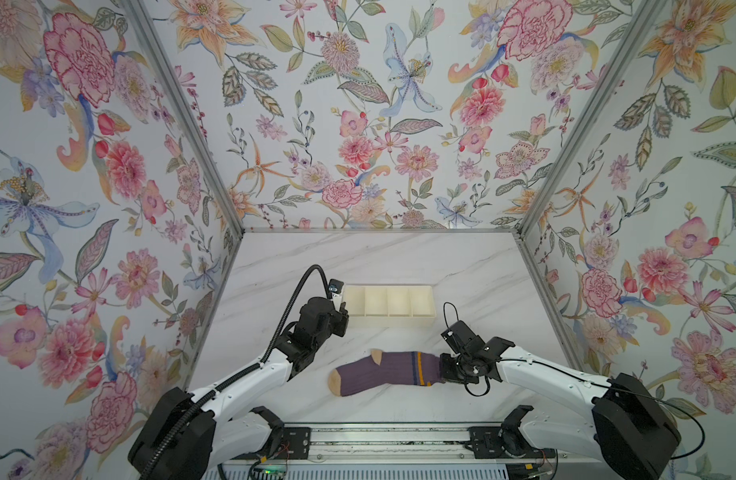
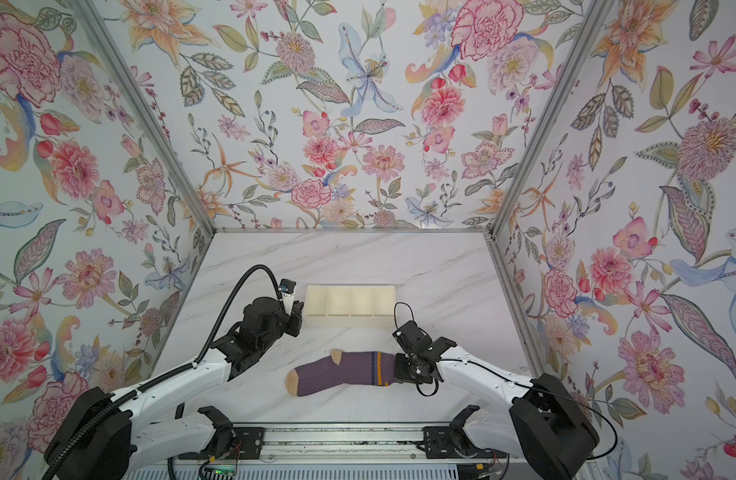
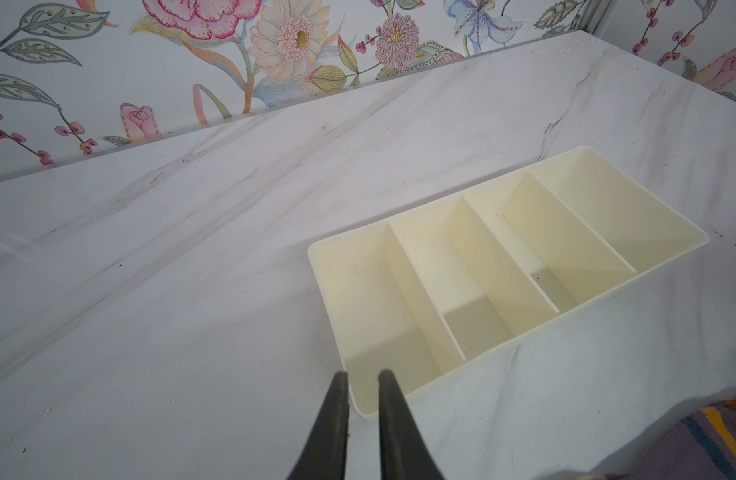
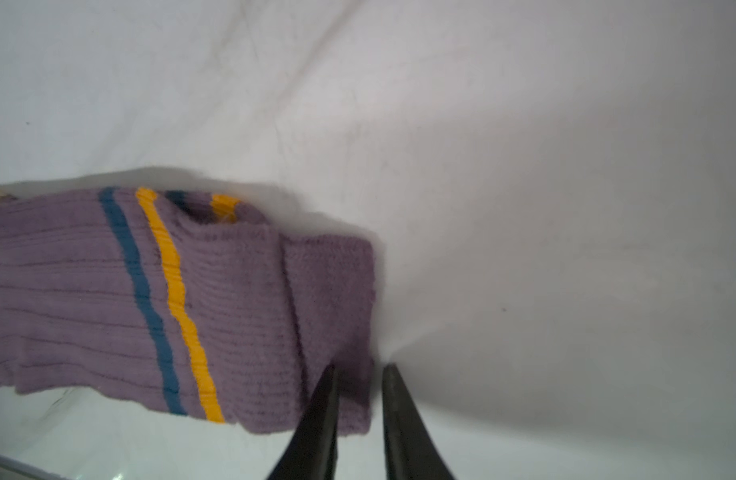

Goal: Roll the socks
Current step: 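Pinch the cuff edge of the purple sock with the right gripper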

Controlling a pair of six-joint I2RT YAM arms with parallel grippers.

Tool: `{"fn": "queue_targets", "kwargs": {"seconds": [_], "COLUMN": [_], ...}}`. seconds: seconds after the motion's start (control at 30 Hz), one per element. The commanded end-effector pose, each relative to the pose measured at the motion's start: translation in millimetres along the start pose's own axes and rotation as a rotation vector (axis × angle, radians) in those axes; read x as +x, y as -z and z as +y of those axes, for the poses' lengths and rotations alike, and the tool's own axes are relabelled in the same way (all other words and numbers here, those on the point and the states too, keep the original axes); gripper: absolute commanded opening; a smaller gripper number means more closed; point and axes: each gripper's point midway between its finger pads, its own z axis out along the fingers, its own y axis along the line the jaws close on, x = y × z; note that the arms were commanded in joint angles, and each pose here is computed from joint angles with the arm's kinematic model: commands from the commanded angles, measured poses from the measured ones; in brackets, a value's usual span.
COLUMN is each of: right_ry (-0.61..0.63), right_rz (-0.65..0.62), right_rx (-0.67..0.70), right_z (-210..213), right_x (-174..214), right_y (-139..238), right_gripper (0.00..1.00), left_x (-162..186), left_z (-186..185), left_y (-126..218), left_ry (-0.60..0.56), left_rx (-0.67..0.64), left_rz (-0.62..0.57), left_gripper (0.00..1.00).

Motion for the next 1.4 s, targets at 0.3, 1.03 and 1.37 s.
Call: {"fn": "queue_targets", "kwargs": {"seconds": [0.3,1.03,1.37], "right_ry": [0.006,0.105,0.157], "right_rz": [-0.031,-0.146,-0.236], "right_rx": [0.043,0.09,0.074], "right_z": [-6.7,7.3,23.2], "right_x": [-1.4,-14.5,-26.8], "right_y": [-2.8,11.7,31.6], "right_gripper": [0.11,0.0,0.0], "left_x": [-12.5,-17.6,-18.7], "left_z": [-10.5,-20.5,-23.4], "left_y": [-4.3,-5.3,-5.6], "left_ry": [0.004,0.012,0.01], "left_rx": [0.037,0.082,0.091], "left_rz": [-0.019,-0.016,-0.014], "left_gripper": [0.16,0.09,0.09]}}
